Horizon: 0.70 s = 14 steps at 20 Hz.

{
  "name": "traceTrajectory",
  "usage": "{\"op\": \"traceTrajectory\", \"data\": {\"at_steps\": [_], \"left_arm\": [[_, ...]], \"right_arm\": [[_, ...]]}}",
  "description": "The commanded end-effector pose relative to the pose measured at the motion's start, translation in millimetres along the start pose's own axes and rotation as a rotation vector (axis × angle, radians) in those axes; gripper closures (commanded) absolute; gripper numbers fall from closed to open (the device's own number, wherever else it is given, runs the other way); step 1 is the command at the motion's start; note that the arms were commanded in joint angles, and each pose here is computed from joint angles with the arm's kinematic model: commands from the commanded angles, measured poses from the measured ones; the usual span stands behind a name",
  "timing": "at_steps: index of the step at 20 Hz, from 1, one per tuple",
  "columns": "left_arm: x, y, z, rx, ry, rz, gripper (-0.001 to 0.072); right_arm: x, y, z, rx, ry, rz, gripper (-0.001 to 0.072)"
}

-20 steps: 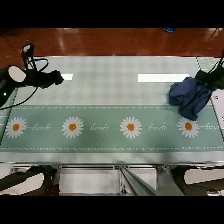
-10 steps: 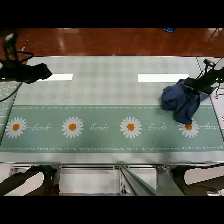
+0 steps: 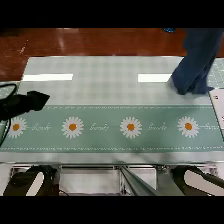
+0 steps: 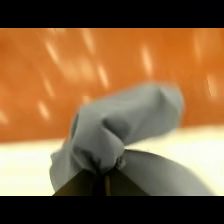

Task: Fold the shirts.

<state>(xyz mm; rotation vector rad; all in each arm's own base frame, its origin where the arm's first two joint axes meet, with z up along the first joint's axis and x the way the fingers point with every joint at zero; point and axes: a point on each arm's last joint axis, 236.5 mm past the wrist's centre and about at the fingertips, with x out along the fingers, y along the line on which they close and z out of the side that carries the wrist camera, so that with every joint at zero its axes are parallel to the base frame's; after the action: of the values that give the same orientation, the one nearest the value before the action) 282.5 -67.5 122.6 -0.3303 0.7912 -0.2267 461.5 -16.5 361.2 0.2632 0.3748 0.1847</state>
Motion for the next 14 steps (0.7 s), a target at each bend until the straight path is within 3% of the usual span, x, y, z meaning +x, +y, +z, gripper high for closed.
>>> {"op": "traceTrajectory", "data": {"at_steps": [1, 4, 7, 11, 14], "left_arm": [[0.3, -3.4, -26.8, -0.006, -0.008, -0.029, 0.0199], [1.5, -2.2, -20.1, -0.009, -0.034, -0.026, 0.0198], [0.9, -1.4, -8.7, -0.01, -0.082, -0.022, 0.0199], [0.4, -1.0, -3.5, -0.01, -0.104, -0.021, 0.0199], [0.4, -0.9, -3.6, -0.01, -0.104, -0.021, 0.0199]], "right_arm": [[-96.7, 96.6, 76.6, -0.142, -0.262, 0.194, 0.0688], [-148.9, 143.1, 92.9, -0.208, -0.376, 0.296, 0.0688], [-167.5, 173.6, 72.6, -0.23, -0.32, 0.405, 0.0688], [-138.0, 213.0, -4.7, -0.185, -0.037, 0.63, 0.0688], [-83.6, 257.4, -113.0, -0.206, 0.258, 0.721, 0.0688]]}}
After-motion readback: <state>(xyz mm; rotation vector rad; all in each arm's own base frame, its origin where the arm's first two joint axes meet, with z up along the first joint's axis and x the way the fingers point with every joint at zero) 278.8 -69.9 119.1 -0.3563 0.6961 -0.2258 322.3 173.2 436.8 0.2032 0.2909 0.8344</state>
